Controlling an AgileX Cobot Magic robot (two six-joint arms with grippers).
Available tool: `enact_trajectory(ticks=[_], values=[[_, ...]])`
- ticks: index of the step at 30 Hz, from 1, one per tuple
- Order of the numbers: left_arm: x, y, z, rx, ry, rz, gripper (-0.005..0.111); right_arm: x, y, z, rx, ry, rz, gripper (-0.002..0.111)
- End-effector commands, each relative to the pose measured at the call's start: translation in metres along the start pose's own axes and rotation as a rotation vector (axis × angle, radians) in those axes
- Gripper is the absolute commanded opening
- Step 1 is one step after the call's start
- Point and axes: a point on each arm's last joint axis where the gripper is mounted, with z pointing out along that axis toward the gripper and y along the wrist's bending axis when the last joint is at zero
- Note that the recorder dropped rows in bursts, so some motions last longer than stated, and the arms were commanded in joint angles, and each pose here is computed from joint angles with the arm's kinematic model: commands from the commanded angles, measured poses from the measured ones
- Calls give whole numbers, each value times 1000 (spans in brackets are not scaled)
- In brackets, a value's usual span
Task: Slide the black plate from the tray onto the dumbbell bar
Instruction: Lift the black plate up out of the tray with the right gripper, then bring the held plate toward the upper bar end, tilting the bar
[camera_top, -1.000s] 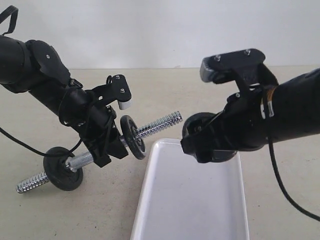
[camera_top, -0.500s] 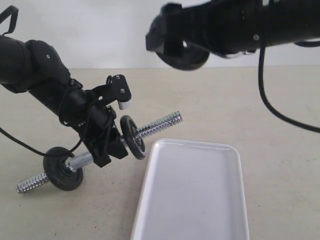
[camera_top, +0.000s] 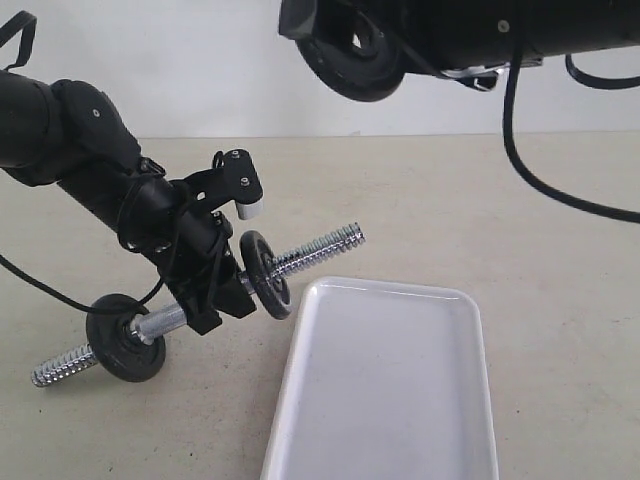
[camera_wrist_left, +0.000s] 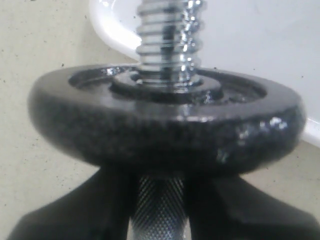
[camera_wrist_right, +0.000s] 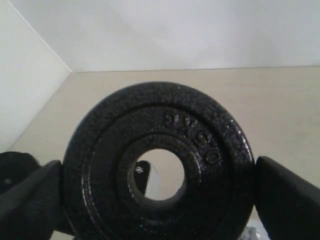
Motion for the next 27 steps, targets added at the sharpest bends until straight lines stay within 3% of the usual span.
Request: enact_trajectory(ticks=[1, 7, 13, 20, 27], values=[[-16, -2, -20, -25, -80, -28, 4, -10, -30, 5, 89, 10, 55, 0], [-16, -2, -20, -25, -80, -28, 4, -17, -61, 5, 41, 68, 92, 0], [-16, -2, -20, -25, -80, -28, 4, -19, -84, 2, -250, 166, 178, 0], [-16, -2, -20, -25, -80, -28, 4, -6, -103, 13, -317, 277, 129, 0], [-16, -3, -20, -21, -81, -29, 4, 16, -116, 41, -448, 402, 190, 0]])
